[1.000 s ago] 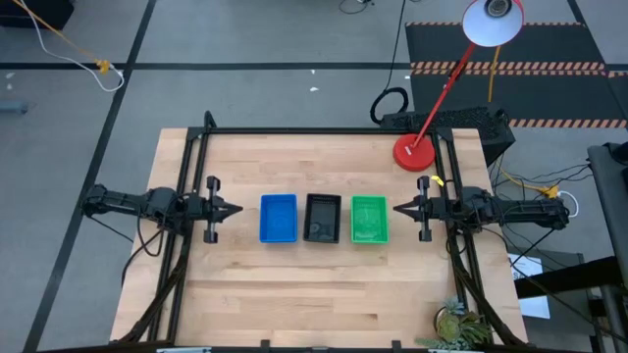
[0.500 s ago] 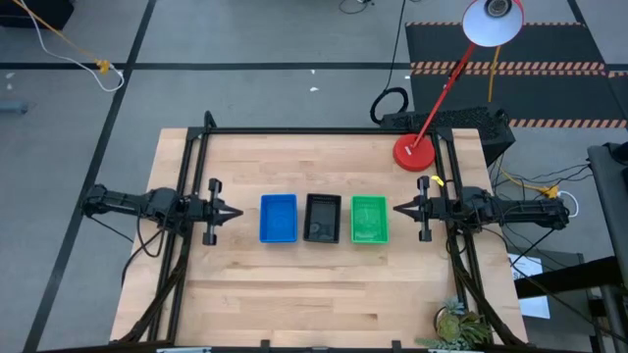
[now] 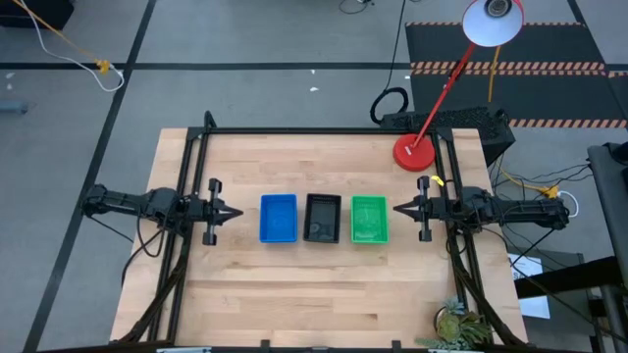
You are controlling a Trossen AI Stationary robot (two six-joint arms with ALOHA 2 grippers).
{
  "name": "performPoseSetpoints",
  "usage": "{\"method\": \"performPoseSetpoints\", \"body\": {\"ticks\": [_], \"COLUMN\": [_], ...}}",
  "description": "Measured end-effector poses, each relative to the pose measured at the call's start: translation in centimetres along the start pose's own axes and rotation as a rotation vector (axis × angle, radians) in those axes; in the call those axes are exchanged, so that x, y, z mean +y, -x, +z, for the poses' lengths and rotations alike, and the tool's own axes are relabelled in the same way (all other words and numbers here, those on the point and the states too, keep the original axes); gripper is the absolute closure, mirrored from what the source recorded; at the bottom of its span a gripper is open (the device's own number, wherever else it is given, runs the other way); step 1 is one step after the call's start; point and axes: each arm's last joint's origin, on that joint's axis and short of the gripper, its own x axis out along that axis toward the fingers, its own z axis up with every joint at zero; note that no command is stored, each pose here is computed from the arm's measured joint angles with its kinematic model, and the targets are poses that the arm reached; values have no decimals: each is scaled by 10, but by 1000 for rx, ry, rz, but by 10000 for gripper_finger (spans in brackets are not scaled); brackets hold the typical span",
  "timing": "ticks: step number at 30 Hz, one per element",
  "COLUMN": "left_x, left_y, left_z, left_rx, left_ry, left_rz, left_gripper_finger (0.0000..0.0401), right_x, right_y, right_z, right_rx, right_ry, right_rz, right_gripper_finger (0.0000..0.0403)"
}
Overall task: Stack baskets by color
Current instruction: Return to Home Position
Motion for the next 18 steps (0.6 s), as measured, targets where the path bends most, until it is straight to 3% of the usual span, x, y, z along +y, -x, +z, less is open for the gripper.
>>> {"method": "performPoseSetpoints", "body": {"ticks": [10, 18], "left_x": [0, 0], "left_y": [0, 0], "left_z": [0, 0], "left_rx": [0, 0], "left_ry": [0, 0], "left_rz": [0, 1], "left_gripper_finger": [366, 366], "right_x": [0, 0], "right_y": [0, 0], "right_z": [0, 0], "right_rx": [0, 0], "right_ry": [0, 0], "right_rz": [0, 0], "right_gripper_finger": [403, 403]}}
